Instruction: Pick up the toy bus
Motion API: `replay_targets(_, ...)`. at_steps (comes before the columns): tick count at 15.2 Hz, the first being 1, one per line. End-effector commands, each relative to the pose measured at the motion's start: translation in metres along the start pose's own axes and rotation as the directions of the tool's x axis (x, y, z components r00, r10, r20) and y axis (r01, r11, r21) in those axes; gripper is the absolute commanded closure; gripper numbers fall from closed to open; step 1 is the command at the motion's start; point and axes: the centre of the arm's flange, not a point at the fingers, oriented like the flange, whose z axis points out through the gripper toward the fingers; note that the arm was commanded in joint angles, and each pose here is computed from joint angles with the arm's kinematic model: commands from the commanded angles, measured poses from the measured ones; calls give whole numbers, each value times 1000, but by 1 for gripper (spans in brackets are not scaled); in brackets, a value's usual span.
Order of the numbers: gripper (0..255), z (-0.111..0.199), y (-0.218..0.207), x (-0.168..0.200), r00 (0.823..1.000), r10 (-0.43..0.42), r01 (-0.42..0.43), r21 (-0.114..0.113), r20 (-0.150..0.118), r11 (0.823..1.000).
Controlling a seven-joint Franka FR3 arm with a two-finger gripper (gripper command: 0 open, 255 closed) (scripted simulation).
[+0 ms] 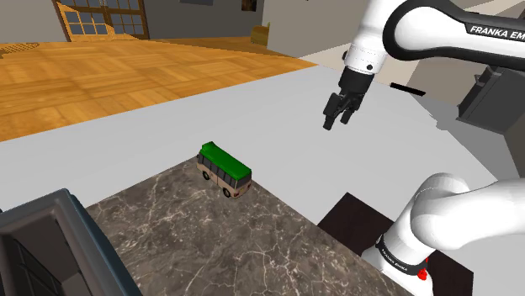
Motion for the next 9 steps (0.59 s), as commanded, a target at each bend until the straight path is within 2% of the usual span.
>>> replay_targets(1,0,0,0,0,1000,0,0,0,0,1000)
replay_targets(9,0,32,-92,44,999,-26,26,3,20,1000)
